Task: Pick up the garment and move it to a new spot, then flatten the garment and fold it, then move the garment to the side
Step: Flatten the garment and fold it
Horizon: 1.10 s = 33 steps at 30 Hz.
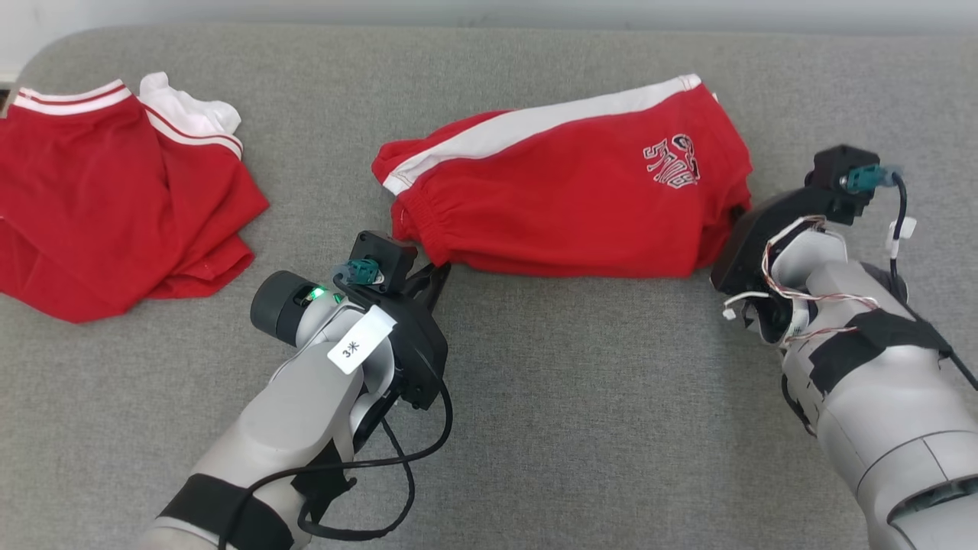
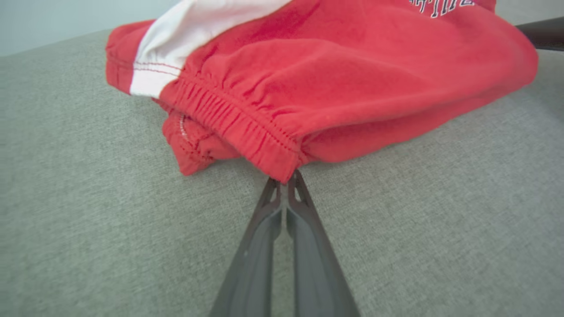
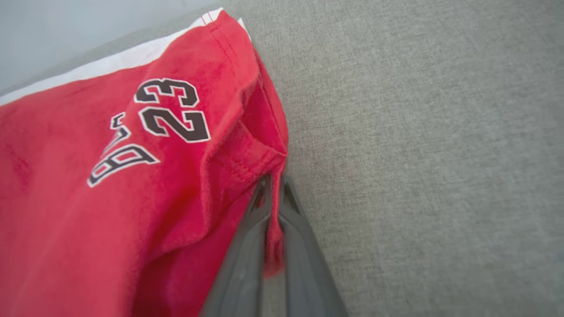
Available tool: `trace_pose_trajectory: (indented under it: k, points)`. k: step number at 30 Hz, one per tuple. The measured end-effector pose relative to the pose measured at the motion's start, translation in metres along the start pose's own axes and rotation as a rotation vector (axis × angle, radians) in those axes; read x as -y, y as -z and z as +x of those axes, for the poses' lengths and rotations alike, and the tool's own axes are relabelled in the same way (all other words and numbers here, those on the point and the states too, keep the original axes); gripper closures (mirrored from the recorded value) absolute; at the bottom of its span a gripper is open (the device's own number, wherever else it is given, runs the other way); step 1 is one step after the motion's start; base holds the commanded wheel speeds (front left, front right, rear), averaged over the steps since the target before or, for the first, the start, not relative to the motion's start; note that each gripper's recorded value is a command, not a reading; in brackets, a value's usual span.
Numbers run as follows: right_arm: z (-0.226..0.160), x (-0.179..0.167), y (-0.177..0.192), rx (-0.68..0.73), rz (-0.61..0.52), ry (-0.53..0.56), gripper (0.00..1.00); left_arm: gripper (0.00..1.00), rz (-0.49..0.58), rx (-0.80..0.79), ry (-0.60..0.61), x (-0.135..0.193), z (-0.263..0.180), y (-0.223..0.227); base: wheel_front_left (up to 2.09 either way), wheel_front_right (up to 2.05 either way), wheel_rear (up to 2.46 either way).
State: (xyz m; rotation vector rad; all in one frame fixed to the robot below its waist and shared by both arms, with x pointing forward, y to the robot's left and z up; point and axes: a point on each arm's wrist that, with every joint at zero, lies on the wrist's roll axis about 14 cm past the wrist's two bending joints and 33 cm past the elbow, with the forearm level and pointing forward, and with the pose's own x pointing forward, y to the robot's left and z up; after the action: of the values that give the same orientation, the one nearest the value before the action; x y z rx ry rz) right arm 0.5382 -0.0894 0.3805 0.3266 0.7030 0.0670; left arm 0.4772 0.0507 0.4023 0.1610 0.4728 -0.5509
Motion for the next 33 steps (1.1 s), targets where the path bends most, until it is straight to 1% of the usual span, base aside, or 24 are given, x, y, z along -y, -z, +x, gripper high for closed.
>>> trace_pose_trajectory:
  k: [3, 8, 12, 18, 22, 27, 30, 33]
  points:
    - [-0.006, 0.0, -0.001, 0.005, -0.002, 0.001, 1.0, 1.0, 0.01, 0.007, 0.004, 0.001, -0.004, -0.004, 0.0, 0.0, 0.0]
    - [-0.02, 0.003, 0.01, -0.01, 0.022, -0.01, 1.0, 1.0, 0.041, 0.01, 0.01, 0.006, -0.013, -0.007, 0.0, 0.0, 0.0]
    - [-0.034, 0.003, 0.015, -0.01, 0.047, -0.034, 1.0, 1.0, 0.059, 0.005, 0.022, 0.014, -0.024, -0.001, 0.0, 0.0, 0.0]
    - [-0.054, 0.003, 0.025, -0.002, 0.043, -0.067, 1.0, 1.0, 0.091, 0.001, 0.019, 0.019, -0.042, 0.008, 0.0, 0.0, 0.0]
    - [-0.071, 0.005, 0.039, 0.006, 0.066, -0.086, 1.0, 1.0, 0.11, 0.013, 0.046, 0.035, -0.058, 0.017, 0.0, 0.0, 0.0]
    - [-0.093, 0.017, 0.064, 0.009, 0.085, -0.074, 1.0, 1.0, 0.12, 0.011, 0.086, 0.056, -0.078, 0.034, 0.0, 0.0, 0.0]
    - [-0.104, 0.025, 0.079, 0.015, 0.096, -0.062, 1.0, 1.0, 0.113, 0.026, 0.092, 0.062, -0.089, 0.037, 0.0, 0.0, 0.0]
    - [-0.111, 0.026, 0.081, 0.042, 0.098, -0.064, 1.0, 1.0, 0.123, 0.042, 0.09, 0.061, -0.098, 0.036, 0.0, 0.0, 0.0]
